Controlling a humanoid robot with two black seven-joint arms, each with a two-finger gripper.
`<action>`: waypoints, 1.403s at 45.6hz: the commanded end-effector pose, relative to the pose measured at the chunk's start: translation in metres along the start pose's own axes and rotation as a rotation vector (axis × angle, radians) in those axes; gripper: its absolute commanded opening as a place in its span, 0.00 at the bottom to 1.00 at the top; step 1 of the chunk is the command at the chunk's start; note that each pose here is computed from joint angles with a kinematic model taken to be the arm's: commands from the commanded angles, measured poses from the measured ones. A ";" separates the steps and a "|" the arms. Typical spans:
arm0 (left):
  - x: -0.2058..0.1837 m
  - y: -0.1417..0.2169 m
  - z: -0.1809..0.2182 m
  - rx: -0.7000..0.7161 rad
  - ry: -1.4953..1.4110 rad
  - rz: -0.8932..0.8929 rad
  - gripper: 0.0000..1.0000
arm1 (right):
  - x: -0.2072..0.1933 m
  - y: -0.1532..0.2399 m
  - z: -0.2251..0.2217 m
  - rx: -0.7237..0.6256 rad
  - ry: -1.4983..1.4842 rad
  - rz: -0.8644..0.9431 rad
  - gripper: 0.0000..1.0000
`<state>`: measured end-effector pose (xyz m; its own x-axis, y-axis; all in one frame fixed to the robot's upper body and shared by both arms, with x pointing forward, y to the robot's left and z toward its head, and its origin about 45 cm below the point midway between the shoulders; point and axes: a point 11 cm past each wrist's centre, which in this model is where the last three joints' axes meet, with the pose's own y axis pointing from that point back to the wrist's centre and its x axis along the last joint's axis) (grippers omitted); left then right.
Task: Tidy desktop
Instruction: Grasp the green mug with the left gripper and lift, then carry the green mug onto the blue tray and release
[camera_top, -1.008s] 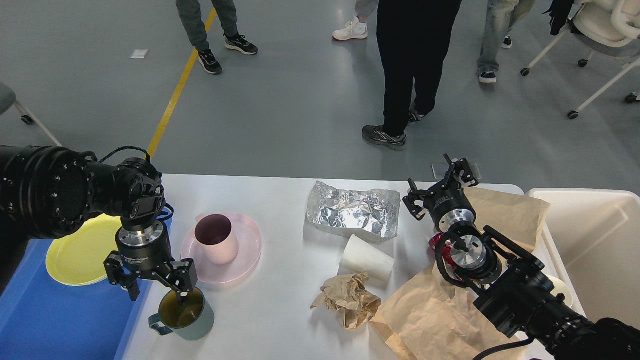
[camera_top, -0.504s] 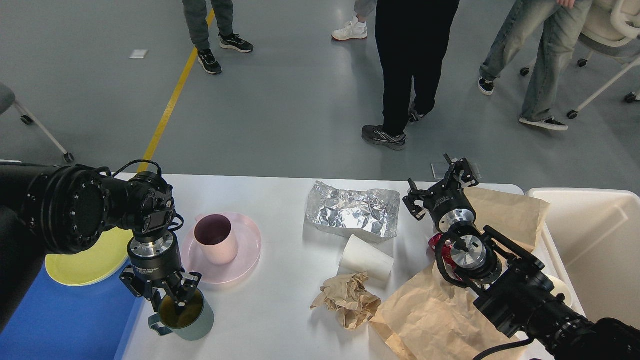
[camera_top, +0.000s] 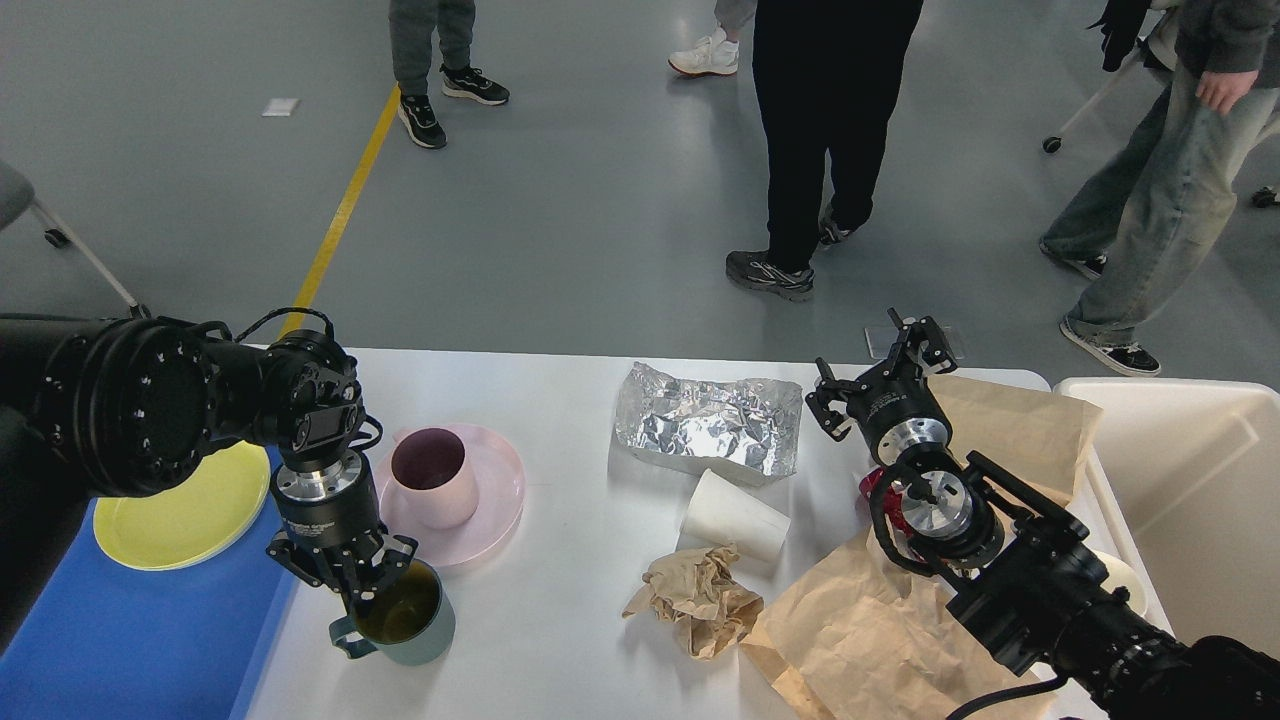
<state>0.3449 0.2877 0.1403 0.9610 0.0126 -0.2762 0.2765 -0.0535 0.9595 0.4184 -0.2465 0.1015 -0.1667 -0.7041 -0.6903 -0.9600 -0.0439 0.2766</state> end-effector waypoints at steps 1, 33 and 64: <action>0.010 0.024 0.017 -0.040 -0.020 0.053 0.00 | 0.000 0.000 -0.001 0.001 0.001 0.000 1.00; -0.022 0.154 -0.006 -0.177 0.068 0.177 0.00 | 0.000 0.000 0.000 0.000 0.000 0.000 1.00; -0.075 0.081 -0.234 -0.079 0.555 0.171 0.00 | 0.000 0.000 0.000 0.000 0.000 0.000 1.00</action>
<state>0.3045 0.4803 0.2673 0.8701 0.4835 -0.0959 0.0899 0.0357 0.9953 0.4185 -0.2467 0.1016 -0.1665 -0.7042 -0.6902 -0.9602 -0.0435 0.2760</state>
